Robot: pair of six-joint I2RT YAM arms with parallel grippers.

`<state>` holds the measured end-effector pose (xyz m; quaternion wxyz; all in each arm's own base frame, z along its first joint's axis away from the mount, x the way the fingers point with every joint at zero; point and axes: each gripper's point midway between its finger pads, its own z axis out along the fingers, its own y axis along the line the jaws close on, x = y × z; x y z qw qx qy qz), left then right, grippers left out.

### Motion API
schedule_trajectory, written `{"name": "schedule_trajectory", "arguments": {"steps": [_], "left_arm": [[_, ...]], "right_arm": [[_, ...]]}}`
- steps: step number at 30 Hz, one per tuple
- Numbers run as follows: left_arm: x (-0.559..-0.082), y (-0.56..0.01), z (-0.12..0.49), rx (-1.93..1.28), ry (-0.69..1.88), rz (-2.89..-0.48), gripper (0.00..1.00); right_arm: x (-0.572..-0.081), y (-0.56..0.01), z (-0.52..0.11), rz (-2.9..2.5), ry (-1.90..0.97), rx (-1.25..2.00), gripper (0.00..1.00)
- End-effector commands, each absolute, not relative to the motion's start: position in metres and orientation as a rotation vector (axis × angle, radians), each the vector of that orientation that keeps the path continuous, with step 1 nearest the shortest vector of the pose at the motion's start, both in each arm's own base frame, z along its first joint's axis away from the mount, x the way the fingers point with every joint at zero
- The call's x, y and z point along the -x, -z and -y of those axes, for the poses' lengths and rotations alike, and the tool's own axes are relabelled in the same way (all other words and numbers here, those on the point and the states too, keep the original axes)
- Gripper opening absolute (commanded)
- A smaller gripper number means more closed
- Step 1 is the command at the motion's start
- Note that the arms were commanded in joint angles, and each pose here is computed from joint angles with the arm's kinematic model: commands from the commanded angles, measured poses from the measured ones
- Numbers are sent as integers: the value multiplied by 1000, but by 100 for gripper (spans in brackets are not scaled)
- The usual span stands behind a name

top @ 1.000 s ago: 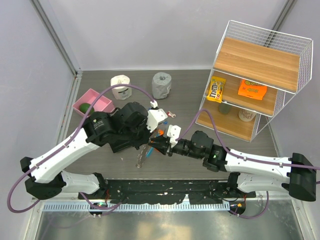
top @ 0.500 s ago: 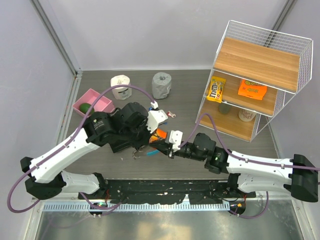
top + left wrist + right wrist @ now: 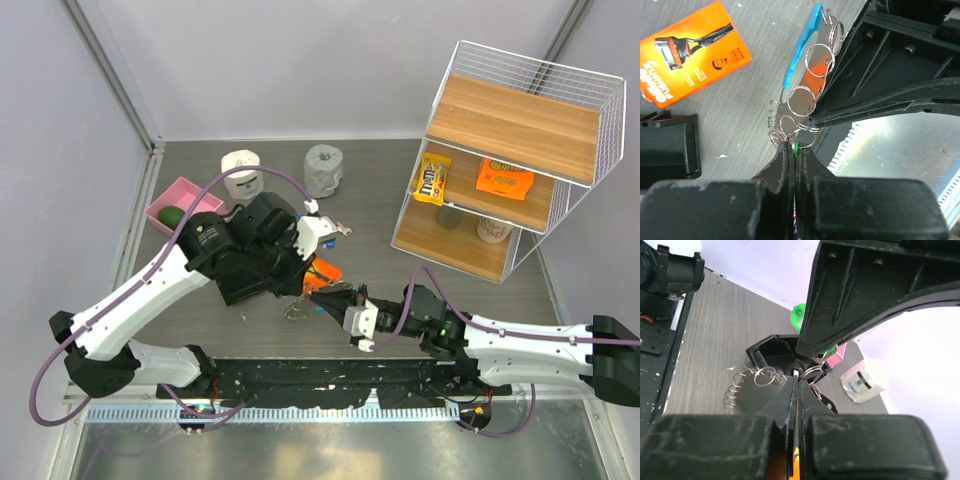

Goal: Remove the keys from the keyring

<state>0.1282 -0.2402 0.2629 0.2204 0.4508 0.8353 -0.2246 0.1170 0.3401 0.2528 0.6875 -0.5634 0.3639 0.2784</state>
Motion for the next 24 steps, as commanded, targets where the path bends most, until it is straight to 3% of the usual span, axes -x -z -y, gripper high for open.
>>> {"name": "schedule_trajectory", "arguments": {"steps": [1,3,4,6,9,24], "left_arm": [[-135,-276,250,-1229,740,-2252,0],[-137,-276,250,-1215,751,-2250,0],[-138,-278,250,-1209,756,-2241,0],[-137,-282,250,-1202,760,-2224,0],[-136,-287,248,-1193,770,-2203,0],[-133,-289,243,-1162,761,-2182,0]], "right_arm": [[-107,-262,-337,-653,-555,1284,5],[-107,-259,-337,-659,-553,1289,6],[-107,-257,-337,-674,-558,1290,19],[-107,-253,-337,-720,-587,1291,34],[-106,-251,-338,-778,-639,1279,39],[-110,-290,-352,-916,-824,1105,35]]}}
